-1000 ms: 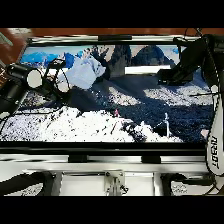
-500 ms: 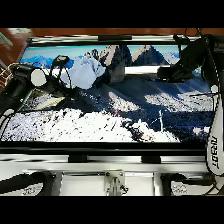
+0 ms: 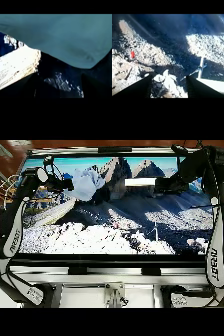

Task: Fold the shirts.

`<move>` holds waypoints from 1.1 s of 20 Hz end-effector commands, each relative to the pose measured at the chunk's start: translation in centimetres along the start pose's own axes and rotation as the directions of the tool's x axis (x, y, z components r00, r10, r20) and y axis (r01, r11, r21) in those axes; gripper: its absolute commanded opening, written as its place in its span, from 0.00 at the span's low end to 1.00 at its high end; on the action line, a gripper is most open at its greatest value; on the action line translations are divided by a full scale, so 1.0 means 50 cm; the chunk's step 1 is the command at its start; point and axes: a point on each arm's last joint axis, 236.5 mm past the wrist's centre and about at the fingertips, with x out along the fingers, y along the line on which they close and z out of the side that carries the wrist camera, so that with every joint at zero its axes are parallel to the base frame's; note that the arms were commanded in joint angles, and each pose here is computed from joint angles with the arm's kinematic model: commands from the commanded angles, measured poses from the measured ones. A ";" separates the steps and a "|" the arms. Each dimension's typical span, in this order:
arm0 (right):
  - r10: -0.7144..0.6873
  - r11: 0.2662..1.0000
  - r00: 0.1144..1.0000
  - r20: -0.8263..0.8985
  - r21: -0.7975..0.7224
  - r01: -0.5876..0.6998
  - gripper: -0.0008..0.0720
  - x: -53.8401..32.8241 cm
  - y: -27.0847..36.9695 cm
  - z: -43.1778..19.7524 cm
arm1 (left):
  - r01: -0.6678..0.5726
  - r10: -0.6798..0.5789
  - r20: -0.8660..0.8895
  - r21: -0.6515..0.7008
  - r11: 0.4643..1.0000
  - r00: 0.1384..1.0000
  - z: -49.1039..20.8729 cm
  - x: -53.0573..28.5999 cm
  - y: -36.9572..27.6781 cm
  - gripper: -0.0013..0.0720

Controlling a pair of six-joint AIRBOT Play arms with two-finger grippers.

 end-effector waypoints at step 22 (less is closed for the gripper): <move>0.084 0.996 0.993 0.081 -0.019 -0.082 0.75 -0.025 0.042 0.031 | 0.107 -0.175 0.379 0.194 0.975 0.908 0.192 -0.209 -0.160 0.06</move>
